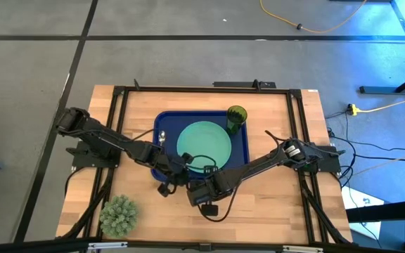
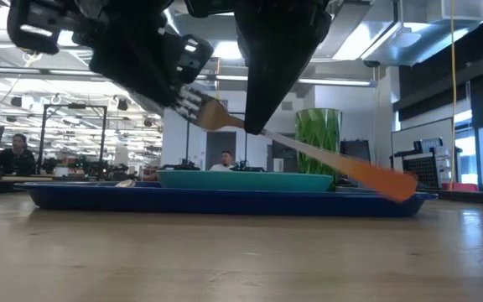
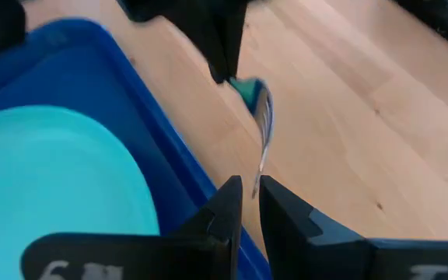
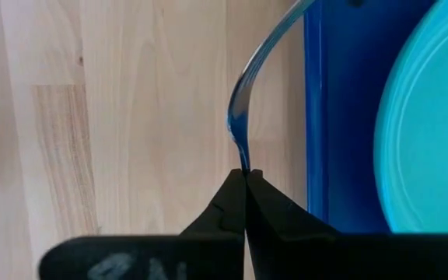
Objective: Pick and place plate/cup/fork/spoon on tray
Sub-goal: Put the orange fork on the blue serving tray to the left side of the green plate
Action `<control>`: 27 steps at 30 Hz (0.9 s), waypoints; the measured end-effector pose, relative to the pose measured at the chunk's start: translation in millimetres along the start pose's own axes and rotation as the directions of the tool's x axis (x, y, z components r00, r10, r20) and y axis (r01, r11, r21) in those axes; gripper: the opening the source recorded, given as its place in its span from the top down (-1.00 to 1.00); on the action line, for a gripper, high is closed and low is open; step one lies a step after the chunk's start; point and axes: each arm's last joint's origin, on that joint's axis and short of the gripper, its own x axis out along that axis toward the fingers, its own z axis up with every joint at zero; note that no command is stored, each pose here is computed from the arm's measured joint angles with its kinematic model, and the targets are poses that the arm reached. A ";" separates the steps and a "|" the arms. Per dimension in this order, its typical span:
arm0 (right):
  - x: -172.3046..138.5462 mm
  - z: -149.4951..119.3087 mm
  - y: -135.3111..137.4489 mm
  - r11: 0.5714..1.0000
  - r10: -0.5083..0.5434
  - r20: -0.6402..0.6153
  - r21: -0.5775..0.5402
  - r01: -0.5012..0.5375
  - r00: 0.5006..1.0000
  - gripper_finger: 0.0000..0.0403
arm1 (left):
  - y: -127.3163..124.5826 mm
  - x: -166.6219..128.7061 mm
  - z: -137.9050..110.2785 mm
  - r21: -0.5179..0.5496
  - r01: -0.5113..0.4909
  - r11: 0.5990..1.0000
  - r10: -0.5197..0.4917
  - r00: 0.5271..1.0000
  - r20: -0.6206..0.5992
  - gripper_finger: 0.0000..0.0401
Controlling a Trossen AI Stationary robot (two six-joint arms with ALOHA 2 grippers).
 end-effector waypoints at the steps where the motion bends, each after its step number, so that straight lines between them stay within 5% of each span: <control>1: 0.0 0.0 0.0 1.000 0.000 0.000 0.000 0.000 1.000 1.00 | 0.2 0.4 1.3 -0.001 0.010 1.000 -0.010 1.000 0.017 0.81; 8: 0.0 0.2 -0.3 1.000 0.000 0.001 0.001 0.000 1.000 1.00 | 0.9 0.0 8.6 -0.019 0.037 0.999 -0.035 0.994 0.104 0.81; 27: 0.1 0.5 -0.5 1.000 -0.004 0.004 -0.003 0.004 1.000 1.00 | 0.2 0.2 6.4 -0.099 0.048 0.994 -0.040 0.996 0.080 0.94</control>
